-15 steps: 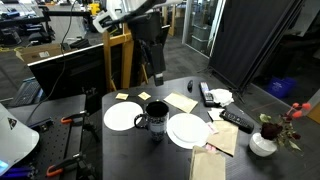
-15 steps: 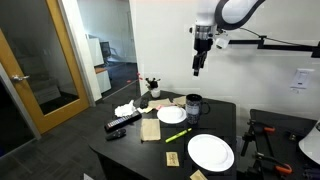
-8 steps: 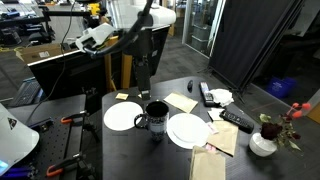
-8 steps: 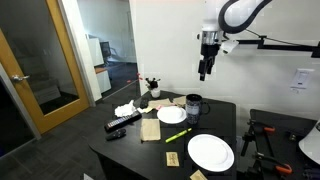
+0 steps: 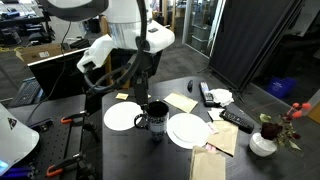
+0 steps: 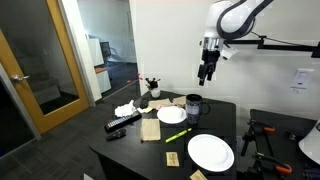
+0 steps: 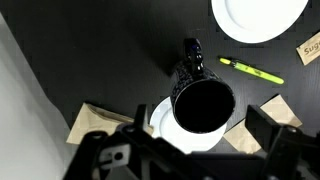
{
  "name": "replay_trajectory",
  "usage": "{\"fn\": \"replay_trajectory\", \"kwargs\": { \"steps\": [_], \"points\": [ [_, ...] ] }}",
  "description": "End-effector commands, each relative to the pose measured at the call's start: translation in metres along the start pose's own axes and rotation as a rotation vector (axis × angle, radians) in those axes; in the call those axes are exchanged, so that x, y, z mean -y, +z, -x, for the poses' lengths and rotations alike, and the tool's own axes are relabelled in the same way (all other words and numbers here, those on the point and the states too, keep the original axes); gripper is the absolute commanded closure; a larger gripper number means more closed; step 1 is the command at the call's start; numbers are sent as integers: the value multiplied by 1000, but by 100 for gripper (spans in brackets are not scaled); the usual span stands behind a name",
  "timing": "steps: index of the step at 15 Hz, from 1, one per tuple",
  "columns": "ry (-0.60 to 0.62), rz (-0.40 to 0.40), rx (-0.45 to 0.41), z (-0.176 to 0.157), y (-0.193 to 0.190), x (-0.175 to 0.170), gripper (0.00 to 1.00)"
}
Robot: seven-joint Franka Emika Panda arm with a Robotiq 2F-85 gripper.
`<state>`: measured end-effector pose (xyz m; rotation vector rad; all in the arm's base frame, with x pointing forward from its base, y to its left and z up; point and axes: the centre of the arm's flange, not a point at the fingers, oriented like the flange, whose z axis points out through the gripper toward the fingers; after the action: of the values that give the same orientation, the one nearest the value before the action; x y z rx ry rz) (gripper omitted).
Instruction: Pick the marker from the cup and put it on the table, move the cup slightly to the right then pick the marker and put it back in the cup
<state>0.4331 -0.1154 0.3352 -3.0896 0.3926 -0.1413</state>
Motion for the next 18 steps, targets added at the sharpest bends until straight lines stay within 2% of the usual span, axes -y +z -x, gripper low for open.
{"fn": "replay_trajectory", "kwargs": {
  "steps": [1, 18],
  "points": [
    [11, -32, -4, -3, 17, -10, 0],
    [49, 14, 15, -23, 78, -19, 0]
  ]
}}
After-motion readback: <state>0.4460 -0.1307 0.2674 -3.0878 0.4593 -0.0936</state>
